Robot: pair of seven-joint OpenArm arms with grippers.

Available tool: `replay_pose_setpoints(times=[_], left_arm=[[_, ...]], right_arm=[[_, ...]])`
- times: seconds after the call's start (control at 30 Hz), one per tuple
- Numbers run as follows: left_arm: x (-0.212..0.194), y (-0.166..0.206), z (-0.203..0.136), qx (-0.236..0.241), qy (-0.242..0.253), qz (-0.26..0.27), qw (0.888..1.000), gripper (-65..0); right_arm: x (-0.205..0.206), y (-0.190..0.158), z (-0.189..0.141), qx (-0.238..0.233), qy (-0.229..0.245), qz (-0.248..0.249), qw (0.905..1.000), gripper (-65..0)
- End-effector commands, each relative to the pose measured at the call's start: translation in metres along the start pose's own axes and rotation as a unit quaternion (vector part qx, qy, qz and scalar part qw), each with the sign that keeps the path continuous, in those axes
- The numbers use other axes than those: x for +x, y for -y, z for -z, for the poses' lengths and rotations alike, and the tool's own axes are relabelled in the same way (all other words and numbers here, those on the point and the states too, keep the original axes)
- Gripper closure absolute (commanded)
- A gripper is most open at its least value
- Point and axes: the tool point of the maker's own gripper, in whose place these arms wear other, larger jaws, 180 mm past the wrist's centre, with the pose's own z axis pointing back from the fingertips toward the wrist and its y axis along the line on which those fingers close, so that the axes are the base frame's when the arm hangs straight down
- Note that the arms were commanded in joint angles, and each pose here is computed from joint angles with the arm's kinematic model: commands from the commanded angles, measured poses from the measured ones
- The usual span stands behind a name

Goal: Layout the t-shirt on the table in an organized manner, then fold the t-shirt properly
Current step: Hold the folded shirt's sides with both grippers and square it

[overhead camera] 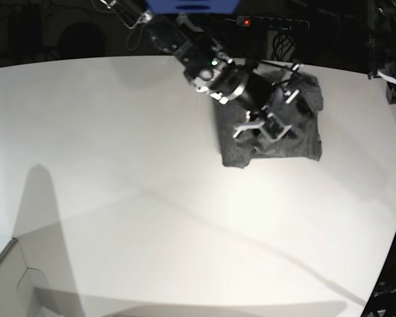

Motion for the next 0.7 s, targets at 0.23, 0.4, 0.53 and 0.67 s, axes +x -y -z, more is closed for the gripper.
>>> replay_pose_setpoints(times=[0.23,0.4,0.53,0.67], left_arm=[[0.04,0.057,0.005,-0.119,0.085,-0.042,0.988,-23.3],[0.068,0.122,-0.003,-0.231,0.128,-0.048,0.963,-29.7],[0.087,0.173,-0.008,-0.306,0.147,-0.034,0.94,-29.7],[0.081,0.197,0.012,-0.332,0.125,-0.031,0.935,-29.7]], right_arm=[[-0.01,0.085,-0.052,-0.106,0.003,0.003,0.9944,-32.7],[-0.031,0.104,-0.072,-0.135,-0.019,0.012,0.9905,-32.7],[-0.044,0.103,-0.079,-0.138,-0.034,0.019,0.9896,-32.5],[-0.052,0.099,-0.085,-0.138,-0.04,0.021,0.9894,-32.1]])
